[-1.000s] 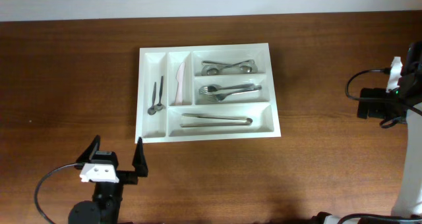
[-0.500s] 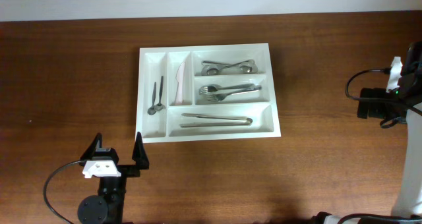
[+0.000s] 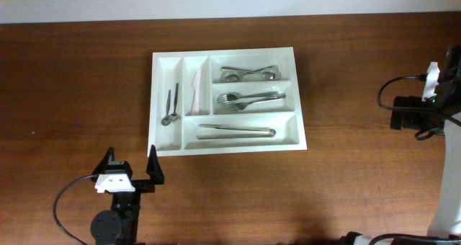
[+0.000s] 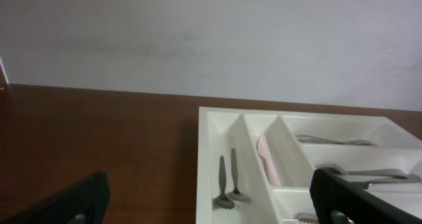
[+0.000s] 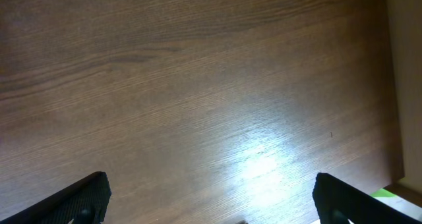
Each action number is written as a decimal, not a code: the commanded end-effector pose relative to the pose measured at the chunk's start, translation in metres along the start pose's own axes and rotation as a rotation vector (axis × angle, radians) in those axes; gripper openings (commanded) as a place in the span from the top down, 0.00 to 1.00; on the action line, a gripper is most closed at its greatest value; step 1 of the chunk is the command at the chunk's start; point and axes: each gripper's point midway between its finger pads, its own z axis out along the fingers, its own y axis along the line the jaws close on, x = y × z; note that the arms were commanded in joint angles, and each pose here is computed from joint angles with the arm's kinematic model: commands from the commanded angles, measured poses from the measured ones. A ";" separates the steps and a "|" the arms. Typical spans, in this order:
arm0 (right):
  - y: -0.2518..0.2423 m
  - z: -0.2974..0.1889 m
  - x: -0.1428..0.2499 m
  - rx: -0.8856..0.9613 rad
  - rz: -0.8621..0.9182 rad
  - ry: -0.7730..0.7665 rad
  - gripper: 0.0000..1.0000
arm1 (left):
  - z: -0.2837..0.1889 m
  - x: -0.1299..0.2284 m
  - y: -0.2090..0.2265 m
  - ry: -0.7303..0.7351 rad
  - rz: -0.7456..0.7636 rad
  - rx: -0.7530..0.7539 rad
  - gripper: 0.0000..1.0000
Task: Pack container
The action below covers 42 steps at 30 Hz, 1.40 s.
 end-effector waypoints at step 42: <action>-0.005 -0.006 0.001 0.019 0.016 -0.016 0.01 | -0.001 0.019 -0.005 0.069 0.035 0.018 0.01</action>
